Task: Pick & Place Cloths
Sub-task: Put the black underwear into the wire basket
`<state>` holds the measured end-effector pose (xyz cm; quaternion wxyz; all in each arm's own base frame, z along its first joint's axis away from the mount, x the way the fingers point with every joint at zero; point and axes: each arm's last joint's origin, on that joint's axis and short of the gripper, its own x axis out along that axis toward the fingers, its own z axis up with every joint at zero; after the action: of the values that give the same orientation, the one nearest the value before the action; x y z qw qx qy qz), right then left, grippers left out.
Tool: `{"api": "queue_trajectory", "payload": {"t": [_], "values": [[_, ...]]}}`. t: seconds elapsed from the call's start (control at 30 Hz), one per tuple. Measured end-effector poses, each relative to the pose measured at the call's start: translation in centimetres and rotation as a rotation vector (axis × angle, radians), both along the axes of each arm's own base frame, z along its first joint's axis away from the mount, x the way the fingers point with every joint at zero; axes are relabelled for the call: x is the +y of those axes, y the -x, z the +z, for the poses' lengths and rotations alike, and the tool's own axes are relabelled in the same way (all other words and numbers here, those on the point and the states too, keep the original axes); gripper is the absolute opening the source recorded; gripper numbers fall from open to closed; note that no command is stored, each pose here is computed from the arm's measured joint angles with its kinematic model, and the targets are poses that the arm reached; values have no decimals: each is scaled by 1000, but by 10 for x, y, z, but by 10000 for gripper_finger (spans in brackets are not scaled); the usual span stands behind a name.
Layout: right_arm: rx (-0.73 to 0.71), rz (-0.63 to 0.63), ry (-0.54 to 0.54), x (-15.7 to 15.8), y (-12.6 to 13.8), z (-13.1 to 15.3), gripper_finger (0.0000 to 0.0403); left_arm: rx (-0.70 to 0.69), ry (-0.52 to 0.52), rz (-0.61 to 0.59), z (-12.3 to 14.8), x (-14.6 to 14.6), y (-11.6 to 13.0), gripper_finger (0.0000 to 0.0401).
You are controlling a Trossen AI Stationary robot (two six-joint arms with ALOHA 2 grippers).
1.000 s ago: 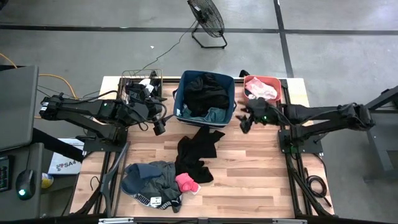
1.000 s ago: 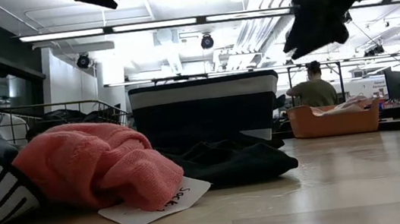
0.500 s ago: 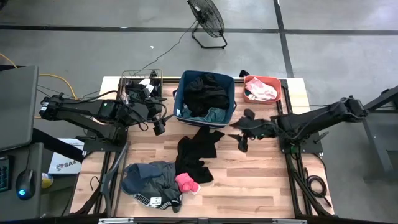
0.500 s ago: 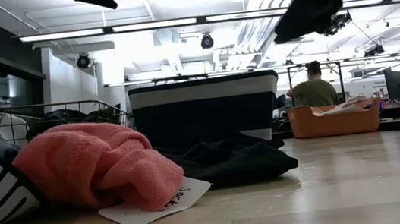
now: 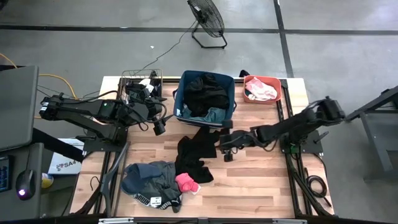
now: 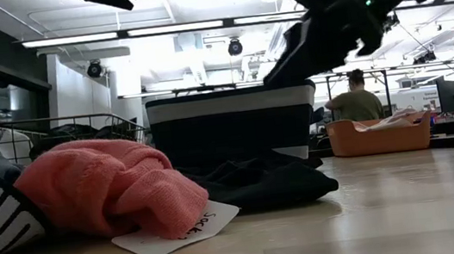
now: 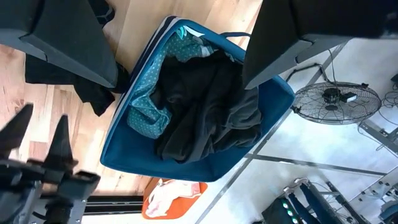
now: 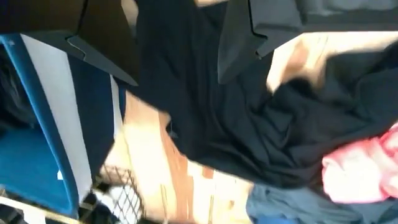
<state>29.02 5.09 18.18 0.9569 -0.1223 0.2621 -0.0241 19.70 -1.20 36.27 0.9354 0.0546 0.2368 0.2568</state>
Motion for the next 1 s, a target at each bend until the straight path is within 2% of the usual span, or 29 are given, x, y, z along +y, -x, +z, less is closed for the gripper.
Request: {"api": "queue_trajectory", "payload": {"t": [0.27, 0.47, 1.0], "values": [[-93, 64, -12, 6, -21, -20, 206, 0, 0, 0, 0, 0, 0, 339], [-52, 53, -35, 2, -23, -31, 206, -3, 4, 3, 0, 0, 0, 339], [191, 202, -151, -23, -15, -51, 206, -8, 11, 6, 0, 0, 0, 339]]}}
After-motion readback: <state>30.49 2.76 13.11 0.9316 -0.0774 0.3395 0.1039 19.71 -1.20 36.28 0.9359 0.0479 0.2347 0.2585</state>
